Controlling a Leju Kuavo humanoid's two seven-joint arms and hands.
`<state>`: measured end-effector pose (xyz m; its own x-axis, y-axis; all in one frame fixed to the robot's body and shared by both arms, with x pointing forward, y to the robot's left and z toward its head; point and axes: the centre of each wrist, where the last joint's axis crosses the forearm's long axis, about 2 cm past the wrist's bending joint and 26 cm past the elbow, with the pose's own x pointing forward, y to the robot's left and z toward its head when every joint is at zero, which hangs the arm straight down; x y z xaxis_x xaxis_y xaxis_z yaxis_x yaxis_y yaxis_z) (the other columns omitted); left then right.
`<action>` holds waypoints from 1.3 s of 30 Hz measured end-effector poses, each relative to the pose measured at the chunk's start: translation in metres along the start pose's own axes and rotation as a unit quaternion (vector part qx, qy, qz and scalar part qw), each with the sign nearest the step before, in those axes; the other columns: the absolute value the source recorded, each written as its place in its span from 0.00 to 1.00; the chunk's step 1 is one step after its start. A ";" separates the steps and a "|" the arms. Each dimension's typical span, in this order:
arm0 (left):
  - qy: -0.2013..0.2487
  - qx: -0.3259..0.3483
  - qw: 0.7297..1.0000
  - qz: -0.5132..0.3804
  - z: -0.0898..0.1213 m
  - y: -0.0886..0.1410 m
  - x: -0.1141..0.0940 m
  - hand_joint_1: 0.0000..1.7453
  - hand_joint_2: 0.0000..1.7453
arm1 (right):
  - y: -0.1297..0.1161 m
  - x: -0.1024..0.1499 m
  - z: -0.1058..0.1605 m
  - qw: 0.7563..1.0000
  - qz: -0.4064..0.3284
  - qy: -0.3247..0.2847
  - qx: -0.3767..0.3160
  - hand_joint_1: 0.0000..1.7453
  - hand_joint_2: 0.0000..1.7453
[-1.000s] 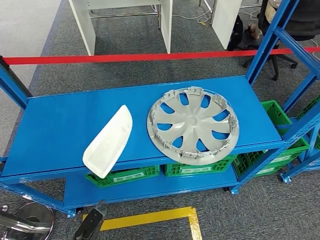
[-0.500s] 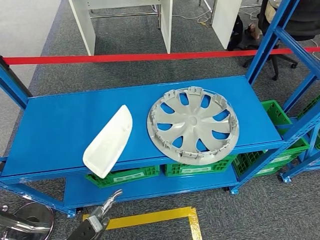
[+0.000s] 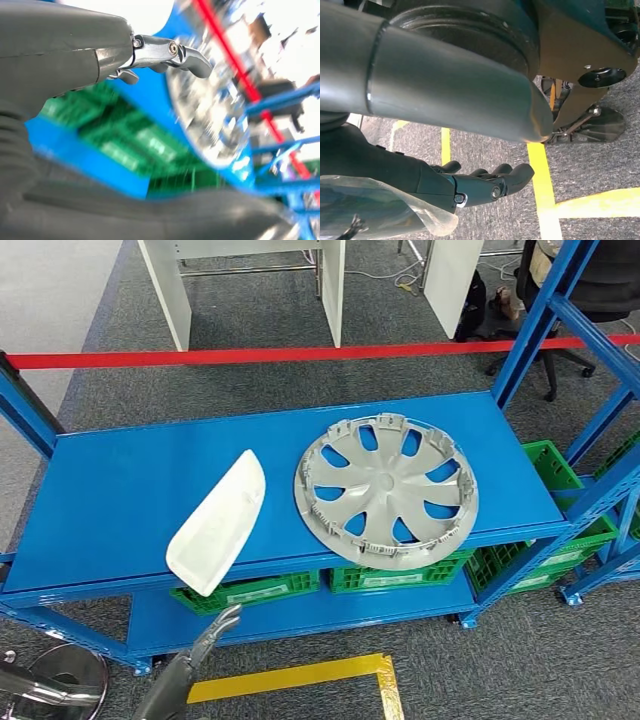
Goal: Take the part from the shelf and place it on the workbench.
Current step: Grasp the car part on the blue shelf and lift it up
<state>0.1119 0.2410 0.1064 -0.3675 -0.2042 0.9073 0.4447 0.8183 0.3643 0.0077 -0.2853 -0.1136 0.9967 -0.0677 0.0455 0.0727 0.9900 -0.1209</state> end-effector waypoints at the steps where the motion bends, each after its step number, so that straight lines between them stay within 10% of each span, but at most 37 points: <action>1: -0.009 0.010 1.000 -0.016 -0.002 0.002 0.003 0.00 1.00 | 0.000 0.000 0.000 1.000 0.000 0.000 0.000 0.00 0.00; 17: -0.061 0.182 0.940 -0.280 -0.021 0.040 0.021 0.00 1.00 | 0.004 0.001 0.001 1.000 0.002 0.001 0.002 0.00 0.00; 26: 0.002 0.262 0.890 -0.373 -0.023 0.061 0.003 0.00 1.00 | 0.001 -0.001 0.001 1.000 0.008 0.006 -0.004 0.00 0.00; 39: 0.078 0.241 0.888 -0.384 -0.030 0.054 -0.034 0.00 1.00 | 0.001 0.001 0.000 1.000 0.027 0.009 -0.002 0.00 0.00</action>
<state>0.1725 0.2762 0.1018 -0.2761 -0.8429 0.4618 -0.3029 0.5323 0.7905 0.0088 -0.2846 -0.1132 0.9997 -0.0169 0.0203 0.0193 0.9918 -0.1265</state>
